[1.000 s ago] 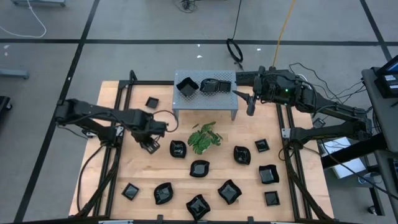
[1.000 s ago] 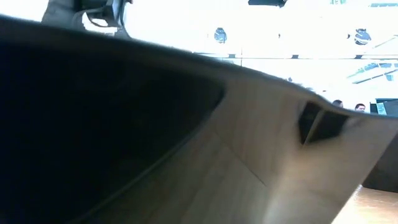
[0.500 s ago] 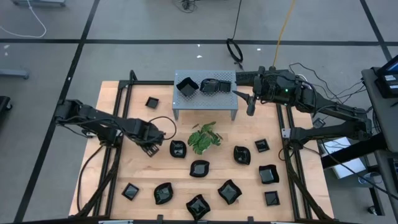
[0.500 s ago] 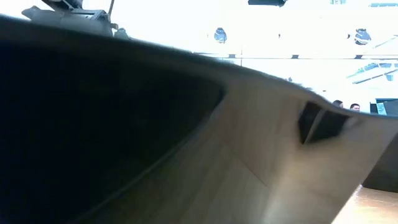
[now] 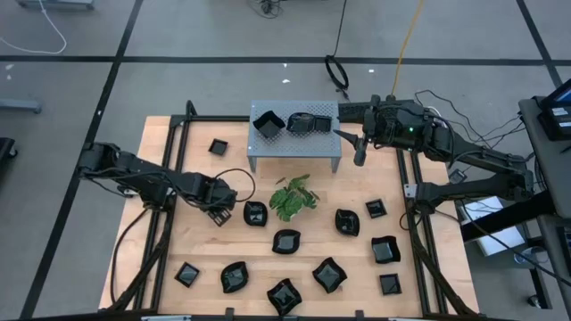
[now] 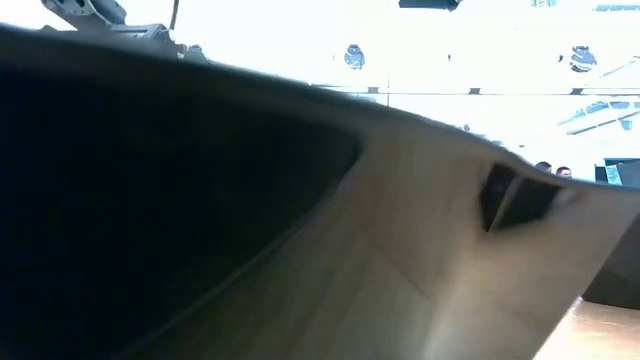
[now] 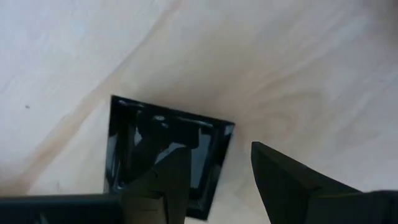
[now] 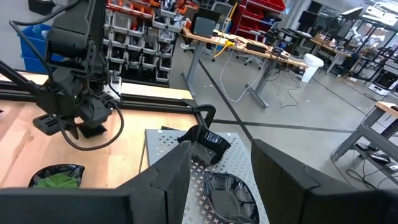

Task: Pick & Place Mini shaped plates
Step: Move the square plate to the middle of the table

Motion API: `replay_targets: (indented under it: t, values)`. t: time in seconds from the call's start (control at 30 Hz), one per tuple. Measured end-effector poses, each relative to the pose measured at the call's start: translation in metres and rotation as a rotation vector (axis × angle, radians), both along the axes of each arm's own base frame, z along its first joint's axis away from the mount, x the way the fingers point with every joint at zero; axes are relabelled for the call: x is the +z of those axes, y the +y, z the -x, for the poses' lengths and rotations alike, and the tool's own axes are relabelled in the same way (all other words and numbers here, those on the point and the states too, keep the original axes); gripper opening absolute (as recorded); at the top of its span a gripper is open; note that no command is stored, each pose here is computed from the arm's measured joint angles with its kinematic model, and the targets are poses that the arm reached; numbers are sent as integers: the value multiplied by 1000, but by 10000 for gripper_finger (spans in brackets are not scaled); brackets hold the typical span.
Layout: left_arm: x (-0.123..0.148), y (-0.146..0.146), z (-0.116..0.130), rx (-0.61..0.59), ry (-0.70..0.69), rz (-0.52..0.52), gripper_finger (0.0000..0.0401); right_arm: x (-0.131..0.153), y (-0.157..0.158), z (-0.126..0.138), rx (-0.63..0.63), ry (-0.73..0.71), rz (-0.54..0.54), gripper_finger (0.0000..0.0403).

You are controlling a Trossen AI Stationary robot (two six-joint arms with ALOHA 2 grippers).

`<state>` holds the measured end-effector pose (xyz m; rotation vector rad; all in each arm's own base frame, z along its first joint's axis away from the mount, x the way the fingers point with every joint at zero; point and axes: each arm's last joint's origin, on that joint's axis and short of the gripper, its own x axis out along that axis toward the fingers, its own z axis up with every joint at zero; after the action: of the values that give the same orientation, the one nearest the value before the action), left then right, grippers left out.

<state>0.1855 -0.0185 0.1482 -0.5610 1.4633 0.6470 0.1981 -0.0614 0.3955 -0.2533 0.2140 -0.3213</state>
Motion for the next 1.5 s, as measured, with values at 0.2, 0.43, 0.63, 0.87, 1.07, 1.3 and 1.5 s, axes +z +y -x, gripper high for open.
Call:
replay_targets:
  t: [0.2, 0.43, 0.63, 0.87, 1.07, 1.3, 1.5]
  values:
    - [-2, 3, 2, 12, 4, -86, 172, 0, 0, 0, 0, 1, 0, 155]
    - [-6, 3, 2, 11, 21, -104, 172, 0, 0, 0, 0, 0, -1, 155]
    - [-15, 3, 2, 32, 52, -109, 172, -1, 0, 0, 0, 6, -4, 155]
    - [-16, 2, -2, 81, 9, -87, 115, -1, 0, 0, 0, 7, -4, 155]
    - [-11, 0, -10, 118, -43, -33, 12, -1, 0, 0, -1, 6, -4, 155]
    - [21, -3, -40, 46, -183, -34, 7, -1, 0, 0, 0, 7, -4, 155]
    - [63, -11, -67, -66, -340, -99, 9, -3, 0, 1, 0, 33, -9, 155]
